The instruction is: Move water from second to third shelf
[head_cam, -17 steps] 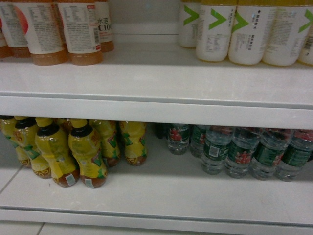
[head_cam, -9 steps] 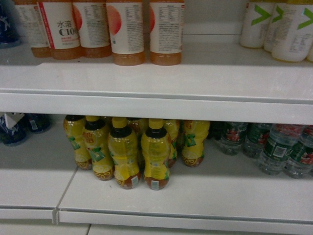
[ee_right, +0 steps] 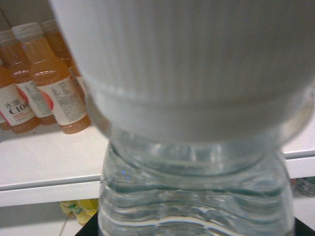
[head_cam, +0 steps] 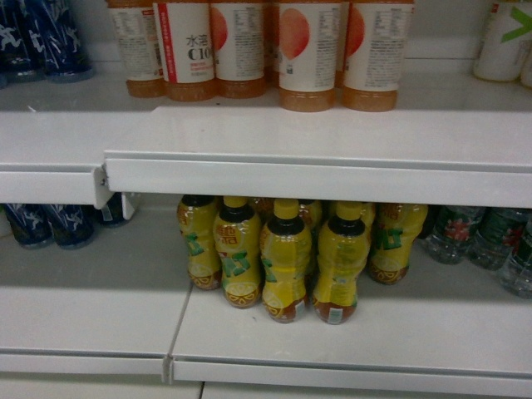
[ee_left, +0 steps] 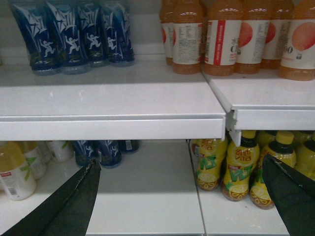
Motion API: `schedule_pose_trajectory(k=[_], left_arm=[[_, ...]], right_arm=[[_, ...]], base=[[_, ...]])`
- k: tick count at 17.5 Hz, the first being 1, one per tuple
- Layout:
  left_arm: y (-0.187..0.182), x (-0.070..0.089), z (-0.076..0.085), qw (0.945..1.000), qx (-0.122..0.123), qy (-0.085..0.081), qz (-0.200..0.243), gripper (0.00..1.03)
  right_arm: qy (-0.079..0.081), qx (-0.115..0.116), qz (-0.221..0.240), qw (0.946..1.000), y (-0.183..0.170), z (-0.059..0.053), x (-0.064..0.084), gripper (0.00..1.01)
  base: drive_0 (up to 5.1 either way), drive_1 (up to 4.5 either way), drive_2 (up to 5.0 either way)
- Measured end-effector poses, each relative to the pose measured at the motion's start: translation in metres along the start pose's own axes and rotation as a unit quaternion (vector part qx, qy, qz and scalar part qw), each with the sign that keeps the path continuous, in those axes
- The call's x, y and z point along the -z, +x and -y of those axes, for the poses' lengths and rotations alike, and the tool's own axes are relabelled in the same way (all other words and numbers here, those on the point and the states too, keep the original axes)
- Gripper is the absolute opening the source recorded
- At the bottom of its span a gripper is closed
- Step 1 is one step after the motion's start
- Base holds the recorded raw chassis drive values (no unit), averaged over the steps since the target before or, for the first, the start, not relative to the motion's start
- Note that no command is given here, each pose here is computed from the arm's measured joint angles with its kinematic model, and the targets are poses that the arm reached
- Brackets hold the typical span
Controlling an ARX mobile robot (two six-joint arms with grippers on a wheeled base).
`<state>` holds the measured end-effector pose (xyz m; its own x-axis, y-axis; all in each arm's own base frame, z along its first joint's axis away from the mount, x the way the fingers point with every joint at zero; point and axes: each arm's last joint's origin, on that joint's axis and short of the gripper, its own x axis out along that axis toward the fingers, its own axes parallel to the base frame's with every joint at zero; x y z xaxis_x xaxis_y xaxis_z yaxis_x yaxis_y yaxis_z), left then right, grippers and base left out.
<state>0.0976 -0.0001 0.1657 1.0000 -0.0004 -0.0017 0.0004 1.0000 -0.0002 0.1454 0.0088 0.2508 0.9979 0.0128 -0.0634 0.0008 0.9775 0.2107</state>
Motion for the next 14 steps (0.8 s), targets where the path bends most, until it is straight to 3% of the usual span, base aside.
schedule_pose_trajectory(k=[14], left_arm=[[0.0, 0.0, 0.0, 1.0, 0.0, 0.0, 0.0, 0.98]], right_arm=[[0.0, 0.0, -0.002, 1.0, 0.0002, 0.0, 0.0003, 0.43]], base=[[-4.3, 2.1, 2.1]])
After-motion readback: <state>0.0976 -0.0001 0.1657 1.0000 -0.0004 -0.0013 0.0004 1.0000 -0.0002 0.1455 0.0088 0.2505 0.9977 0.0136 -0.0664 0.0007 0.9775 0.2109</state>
